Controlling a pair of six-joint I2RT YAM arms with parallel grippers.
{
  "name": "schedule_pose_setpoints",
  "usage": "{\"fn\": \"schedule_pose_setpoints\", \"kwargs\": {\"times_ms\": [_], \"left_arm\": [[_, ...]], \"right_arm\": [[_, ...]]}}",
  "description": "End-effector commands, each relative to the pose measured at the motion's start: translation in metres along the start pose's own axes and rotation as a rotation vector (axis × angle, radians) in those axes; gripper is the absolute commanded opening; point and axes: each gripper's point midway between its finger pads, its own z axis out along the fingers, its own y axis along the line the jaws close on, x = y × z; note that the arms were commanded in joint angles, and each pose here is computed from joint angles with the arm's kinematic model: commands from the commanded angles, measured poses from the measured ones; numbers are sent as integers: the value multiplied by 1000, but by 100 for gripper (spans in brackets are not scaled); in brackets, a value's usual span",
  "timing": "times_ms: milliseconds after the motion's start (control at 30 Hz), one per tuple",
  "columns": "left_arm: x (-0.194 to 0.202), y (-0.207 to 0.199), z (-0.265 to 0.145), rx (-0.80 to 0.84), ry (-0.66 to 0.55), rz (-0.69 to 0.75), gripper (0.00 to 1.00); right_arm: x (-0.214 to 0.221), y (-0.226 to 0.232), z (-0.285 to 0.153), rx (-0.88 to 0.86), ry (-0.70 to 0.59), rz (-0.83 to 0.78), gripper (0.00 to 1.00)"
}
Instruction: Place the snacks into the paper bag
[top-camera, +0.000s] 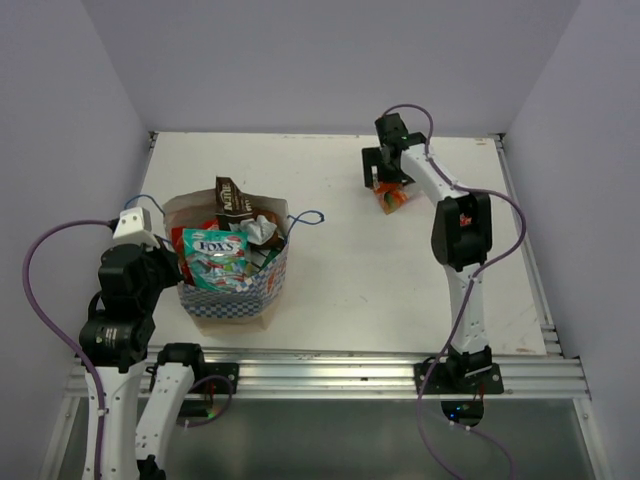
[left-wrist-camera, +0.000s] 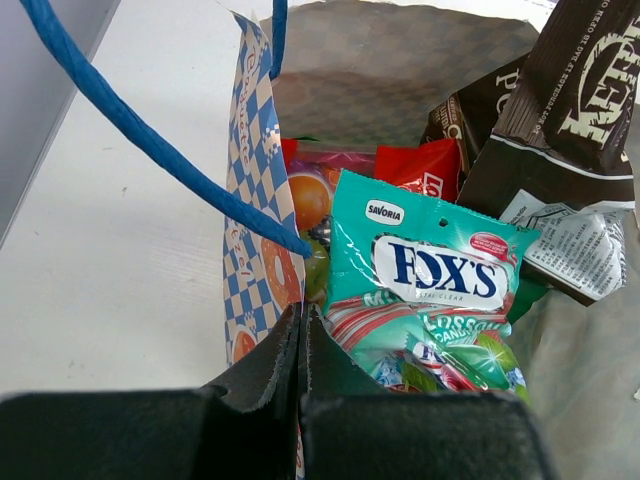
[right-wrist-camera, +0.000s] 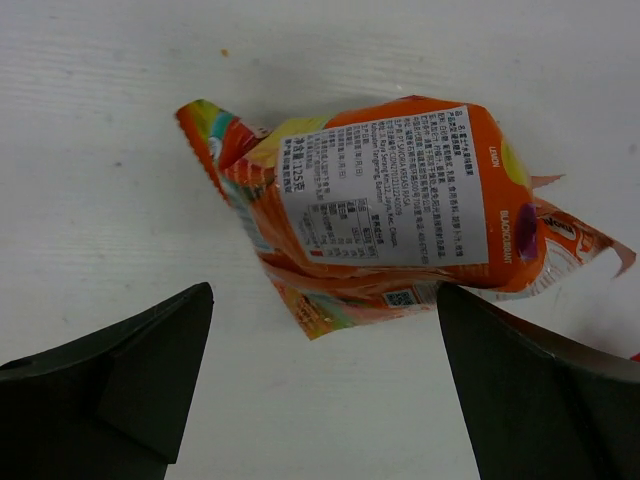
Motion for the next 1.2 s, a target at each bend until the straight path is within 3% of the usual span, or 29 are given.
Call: {"fn": "schedule_pose_setpoints", "kwargs": {"times_ms": [0, 167, 233, 267, 300, 367, 400, 433, 533, 633, 767, 900, 1100, 1167], "left_arm": [[-26, -10, -6, 36, -83, -8, 0], [-27, -12, -3, 43, -70, 0, 0], [-29, -12, -3, 43, -70, 3, 0], [-30, -12, -3, 41, -70, 4, 0], [-31, -12, -5, 43, -75, 4, 0], [-32, -12, -5, 41, -75, 9, 0], [-32, -12, -6, 41, -74, 10, 0], [-32, -12, -6, 39, -73, 10, 0], [-29, -13, -5, 48, -70, 5, 0], [-29, -15, -5, 57, -72, -6, 0], [-26, -16, -4, 66, -69, -18, 0], [-24, -17, -6, 73, -70, -21, 0], [-24, -16, -10, 75, -73, -20, 0], [-23, -16, -11, 78, -77, -22, 0]], "right_arm": [[-13, -46, -10, 112, -64, 8, 99], [13, -60, 16, 131, 12, 3, 99], [26, -55, 30, 111, 51, 0, 92], [32, -54, 35, 107, 71, -3, 84], [41, -53, 43, 107, 96, -4, 65], [53, -52, 47, 101, 138, -13, 39], [57, -53, 46, 102, 147, -15, 8], [52, -53, 39, 100, 127, -14, 2], [47, -54, 28, 90, 87, -10, 0], [18, -40, -12, 26, 5, 6, 0], [-33, 14, -106, -147, -190, -26, 0], [-65, 113, -242, -413, -415, -158, 0], [-21, 230, -361, -758, -482, -326, 0], [9, 263, -366, -812, -434, -398, 0]]}}
